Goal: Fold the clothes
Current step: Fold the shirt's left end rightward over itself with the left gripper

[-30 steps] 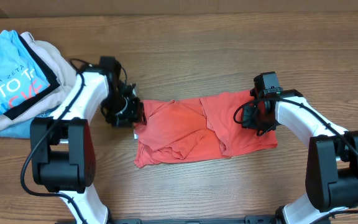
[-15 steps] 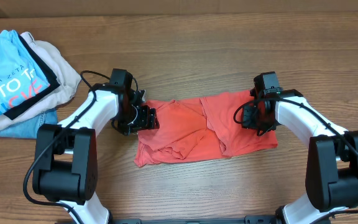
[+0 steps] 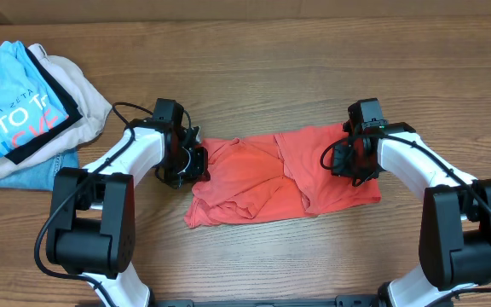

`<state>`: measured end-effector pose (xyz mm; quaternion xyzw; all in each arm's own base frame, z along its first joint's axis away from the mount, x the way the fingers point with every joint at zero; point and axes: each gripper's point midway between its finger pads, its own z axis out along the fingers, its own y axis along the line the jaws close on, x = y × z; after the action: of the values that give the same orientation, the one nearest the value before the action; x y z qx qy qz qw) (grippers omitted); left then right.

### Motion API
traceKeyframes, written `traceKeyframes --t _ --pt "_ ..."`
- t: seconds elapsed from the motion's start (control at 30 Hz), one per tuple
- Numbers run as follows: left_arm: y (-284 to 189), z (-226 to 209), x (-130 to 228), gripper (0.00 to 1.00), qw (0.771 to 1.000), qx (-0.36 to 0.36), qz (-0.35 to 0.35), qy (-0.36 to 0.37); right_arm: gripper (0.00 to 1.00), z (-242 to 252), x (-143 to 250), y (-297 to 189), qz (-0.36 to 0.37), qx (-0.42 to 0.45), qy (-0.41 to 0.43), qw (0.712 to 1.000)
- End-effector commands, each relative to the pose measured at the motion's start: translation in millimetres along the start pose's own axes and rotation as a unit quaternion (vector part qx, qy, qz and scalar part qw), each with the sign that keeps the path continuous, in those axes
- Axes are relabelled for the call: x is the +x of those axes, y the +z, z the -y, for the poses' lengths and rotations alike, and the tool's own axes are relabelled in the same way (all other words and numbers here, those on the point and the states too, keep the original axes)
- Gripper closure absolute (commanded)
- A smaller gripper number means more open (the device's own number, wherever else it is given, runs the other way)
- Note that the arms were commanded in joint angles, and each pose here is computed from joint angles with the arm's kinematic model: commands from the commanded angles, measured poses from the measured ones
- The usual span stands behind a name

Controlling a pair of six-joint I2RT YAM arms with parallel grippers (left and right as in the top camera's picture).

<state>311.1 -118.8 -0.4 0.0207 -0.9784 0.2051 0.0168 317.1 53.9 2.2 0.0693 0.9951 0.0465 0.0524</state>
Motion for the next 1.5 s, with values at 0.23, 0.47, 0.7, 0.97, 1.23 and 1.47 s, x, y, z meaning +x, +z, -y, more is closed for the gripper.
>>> traceKeyframes --t 0.23,0.47,0.7,0.97,1.23,1.47 --pt "-40.9 -68.1 -27.2 0.96 0.996 -0.057 0.022 -0.068 0.54 9.5 -19.5 -35.4 -0.003 0.039 0.007 0.999" --pt "-103.0 -125.8 -53.0 0.96 0.985 -0.100 0.072 -0.118 0.52 2.9 -36.3 -63.7 0.016 0.034 0.006 0.999" --pt "-177.6 -147.1 -68.6 0.96 0.974 -0.097 0.116 -0.167 0.51 4.2 -31.7 -63.4 0.007 0.036 0.006 0.999" --pt "-206.0 -75.4 -82.0 0.96 0.986 -0.046 0.118 -0.109 0.51 5.8 -25.3 -63.5 -0.006 0.039 0.006 0.999" --pt "-164.2 18.8 -64.1 0.96 0.998 -0.033 0.052 -0.028 0.51 6.7 -22.2 -63.7 -0.013 0.041 0.006 0.999" --pt "-131.5 59.3 -45.9 0.96 0.993 -0.112 0.026 0.029 0.51 7.0 -20.7 -63.7 -0.015 0.042 0.007 0.999"
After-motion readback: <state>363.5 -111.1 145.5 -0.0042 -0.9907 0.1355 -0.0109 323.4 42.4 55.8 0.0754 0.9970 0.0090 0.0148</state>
